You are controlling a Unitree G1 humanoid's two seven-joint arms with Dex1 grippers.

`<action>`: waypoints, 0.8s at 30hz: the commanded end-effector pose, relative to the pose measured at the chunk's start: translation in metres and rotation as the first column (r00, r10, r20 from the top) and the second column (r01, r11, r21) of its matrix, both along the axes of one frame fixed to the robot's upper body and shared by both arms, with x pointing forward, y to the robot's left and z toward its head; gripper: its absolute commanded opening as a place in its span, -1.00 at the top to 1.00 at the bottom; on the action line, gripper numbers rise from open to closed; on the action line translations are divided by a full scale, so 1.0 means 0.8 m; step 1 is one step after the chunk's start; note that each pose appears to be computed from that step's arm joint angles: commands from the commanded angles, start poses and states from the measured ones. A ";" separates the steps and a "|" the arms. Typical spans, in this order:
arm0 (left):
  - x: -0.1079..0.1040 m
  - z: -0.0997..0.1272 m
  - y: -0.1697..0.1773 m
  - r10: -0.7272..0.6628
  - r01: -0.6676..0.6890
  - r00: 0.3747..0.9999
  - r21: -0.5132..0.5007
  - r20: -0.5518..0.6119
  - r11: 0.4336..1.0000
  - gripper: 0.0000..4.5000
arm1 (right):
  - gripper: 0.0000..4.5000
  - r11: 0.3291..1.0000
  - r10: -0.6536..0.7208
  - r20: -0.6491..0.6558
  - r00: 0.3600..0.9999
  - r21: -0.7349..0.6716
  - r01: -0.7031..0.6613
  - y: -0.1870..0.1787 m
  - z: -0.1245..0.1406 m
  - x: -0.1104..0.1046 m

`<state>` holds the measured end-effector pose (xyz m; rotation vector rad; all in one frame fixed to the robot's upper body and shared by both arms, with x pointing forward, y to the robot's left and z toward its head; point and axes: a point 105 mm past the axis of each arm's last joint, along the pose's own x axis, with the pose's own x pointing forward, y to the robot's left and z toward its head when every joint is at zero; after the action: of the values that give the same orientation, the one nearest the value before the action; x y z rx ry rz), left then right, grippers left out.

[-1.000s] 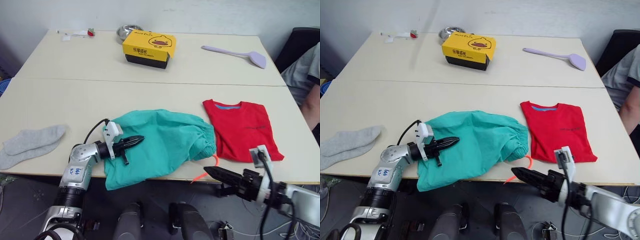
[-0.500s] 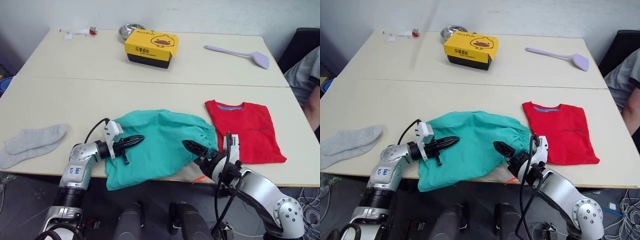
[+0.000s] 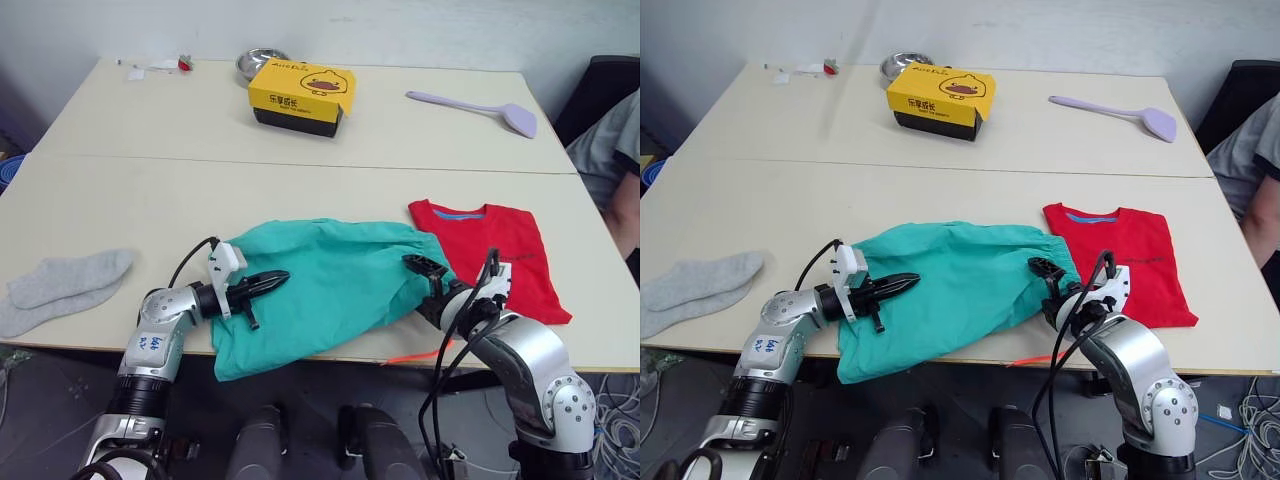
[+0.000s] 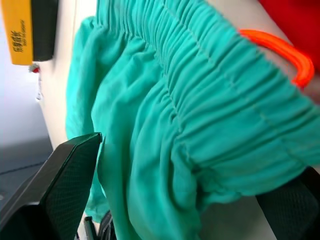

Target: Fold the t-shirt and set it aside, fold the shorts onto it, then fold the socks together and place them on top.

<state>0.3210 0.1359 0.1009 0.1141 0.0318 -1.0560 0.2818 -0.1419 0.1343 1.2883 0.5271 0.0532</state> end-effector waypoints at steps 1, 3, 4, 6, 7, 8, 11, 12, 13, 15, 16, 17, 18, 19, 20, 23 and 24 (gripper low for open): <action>-0.001 0.003 -0.004 -0.011 0.011 1.000 -0.012 0.018 1.000 1.00 | -0.98 0.998 -0.038 0.077 0.996 0.043 0.035 -0.005 0.016 0.010; 0.000 0.003 -0.003 -0.010 0.010 1.000 -0.012 0.019 1.000 1.00 | -0.98 0.998 -0.037 0.119 0.992 0.059 0.030 -0.002 0.025 0.015; 0.001 0.004 -0.003 -0.009 0.009 1.000 -0.012 0.019 1.000 1.00 | -0.98 0.997 -0.038 0.139 0.990 0.065 0.029 -0.002 0.029 0.017; 0.002 0.004 -0.002 -0.007 0.007 1.000 -0.012 0.022 1.000 1.00 | -0.98 0.998 -0.029 0.176 0.984 0.067 0.018 0.000 0.036 0.019; 0.003 0.004 -0.002 -0.006 0.006 1.000 -0.012 0.024 1.000 1.00 | -0.98 0.998 -0.023 0.187 0.982 0.069 0.010 0.000 0.037 0.020; 0.004 0.005 -0.002 -0.004 0.004 1.000 -0.014 0.027 1.000 1.00 | -0.98 0.997 -0.005 0.197 0.980 0.071 -0.009 0.003 0.038 0.020; 0.006 0.007 -0.001 -0.001 0.002 0.999 -0.016 0.032 1.000 1.00 | -0.59 0.997 0.064 0.199 0.978 0.028 -0.070 0.008 0.035 0.018; 0.006 0.007 -0.001 0.000 0.001 0.999 -0.017 0.034 1.000 1.00 | -0.45 0.996 0.090 0.182 0.979 0.009 -0.093 0.012 0.030 0.015; 0.007 0.007 0.000 0.000 0.000 0.999 -0.017 0.035 1.000 1.00 | -0.28 0.994 0.111 0.168 0.980 0.001 -0.113 0.016 0.027 0.013; 0.007 0.008 0.000 0.002 -0.001 0.999 -0.019 0.038 1.000 1.00 | 0.03 0.991 0.130 0.138 0.982 0.004 -0.132 0.023 0.019 0.011; 0.007 0.008 0.000 0.002 -0.001 0.999 -0.020 0.040 1.000 1.00 | 0.19 0.991 0.133 0.133 0.982 0.007 -0.135 0.025 0.018 0.011; 0.008 0.008 -0.001 0.002 -0.001 0.999 -0.021 0.041 1.000 1.00 | 0.32 0.991 0.133 0.130 0.982 0.009 -0.136 0.025 0.018 0.012; 0.008 0.009 -0.001 0.002 -0.001 0.999 -0.021 0.043 1.000 1.00 | 0.42 0.992 0.127 0.134 0.983 0.012 -0.129 0.025 0.019 0.014; 0.008 0.009 -0.001 0.003 -0.002 0.999 -0.021 0.044 1.000 1.00 | 0.61 0.993 0.118 0.144 0.982 0.013 -0.122 0.024 0.021 0.015; 0.008 0.009 -0.001 0.003 -0.002 0.999 -0.022 0.045 1.000 1.00 | 0.69 0.994 0.106 0.164 0.981 0.011 -0.110 0.022 0.025 0.018; 0.010 0.010 0.001 0.013 -0.011 0.999 -0.025 0.049 1.000 1.00 | 0.98 0.995 0.071 0.302 0.951 -0.093 -0.044 0.003 0.048 0.030; 0.012 0.010 0.002 0.020 -0.018 0.999 -0.026 0.050 0.999 1.00 | 0.98 0.981 0.099 0.398 0.912 -0.193 -0.023 -0.001 0.065 0.033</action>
<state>0.3272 0.1382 0.1011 0.1175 0.0131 -1.0429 0.3044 -0.1311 0.1579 1.1773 0.3819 0.2505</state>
